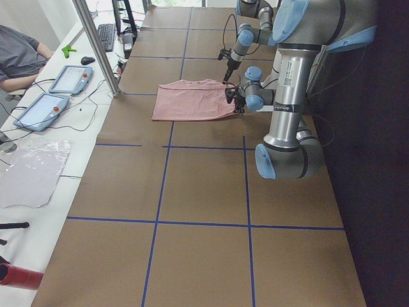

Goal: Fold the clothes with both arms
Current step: 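Grasp the shirt's near edge corners with both grippers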

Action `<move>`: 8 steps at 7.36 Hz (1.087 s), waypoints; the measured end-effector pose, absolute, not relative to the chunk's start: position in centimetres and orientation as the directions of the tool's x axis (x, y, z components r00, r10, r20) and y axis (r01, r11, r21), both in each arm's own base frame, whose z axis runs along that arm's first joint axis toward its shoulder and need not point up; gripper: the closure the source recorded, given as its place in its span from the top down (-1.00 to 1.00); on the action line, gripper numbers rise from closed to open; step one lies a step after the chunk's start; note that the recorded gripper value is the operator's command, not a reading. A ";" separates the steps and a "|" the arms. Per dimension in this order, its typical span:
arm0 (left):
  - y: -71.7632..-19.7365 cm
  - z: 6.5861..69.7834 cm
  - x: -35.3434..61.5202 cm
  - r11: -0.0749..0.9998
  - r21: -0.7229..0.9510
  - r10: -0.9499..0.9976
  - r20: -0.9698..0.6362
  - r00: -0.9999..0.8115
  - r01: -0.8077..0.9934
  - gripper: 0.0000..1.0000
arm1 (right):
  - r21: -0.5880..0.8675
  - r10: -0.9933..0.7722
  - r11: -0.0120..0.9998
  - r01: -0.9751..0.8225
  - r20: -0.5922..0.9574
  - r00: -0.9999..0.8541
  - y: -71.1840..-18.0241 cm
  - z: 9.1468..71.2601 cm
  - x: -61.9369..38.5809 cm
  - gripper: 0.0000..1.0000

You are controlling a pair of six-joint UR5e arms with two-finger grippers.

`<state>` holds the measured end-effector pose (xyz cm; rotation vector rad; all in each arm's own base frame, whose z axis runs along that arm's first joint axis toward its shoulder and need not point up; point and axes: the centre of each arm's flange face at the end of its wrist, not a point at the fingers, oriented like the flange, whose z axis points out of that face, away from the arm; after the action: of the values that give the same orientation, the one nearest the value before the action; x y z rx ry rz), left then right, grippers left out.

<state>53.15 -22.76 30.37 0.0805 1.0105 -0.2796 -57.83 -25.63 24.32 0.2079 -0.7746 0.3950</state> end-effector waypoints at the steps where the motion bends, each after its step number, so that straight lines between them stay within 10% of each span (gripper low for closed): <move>1: -22.7 30.3 53.2 0.962 -0.062 -0.193 -0.845 0.498 0.267 -1.00 | 0.040 0.268 0.908 -0.417 0.709 0.652 -25.3 24.6 -58.2 -0.01; 8: -22.8 30.3 53.2 0.961 -0.062 -0.194 -0.845 0.498 0.268 -1.00 | 0.048 0.268 0.910 -0.413 0.690 0.672 -24.5 25.8 -59.3 -0.03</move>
<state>53.21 -22.80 30.27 0.0807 1.0122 -0.2799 -59.33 -24.50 25.84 0.2074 -0.7402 0.3866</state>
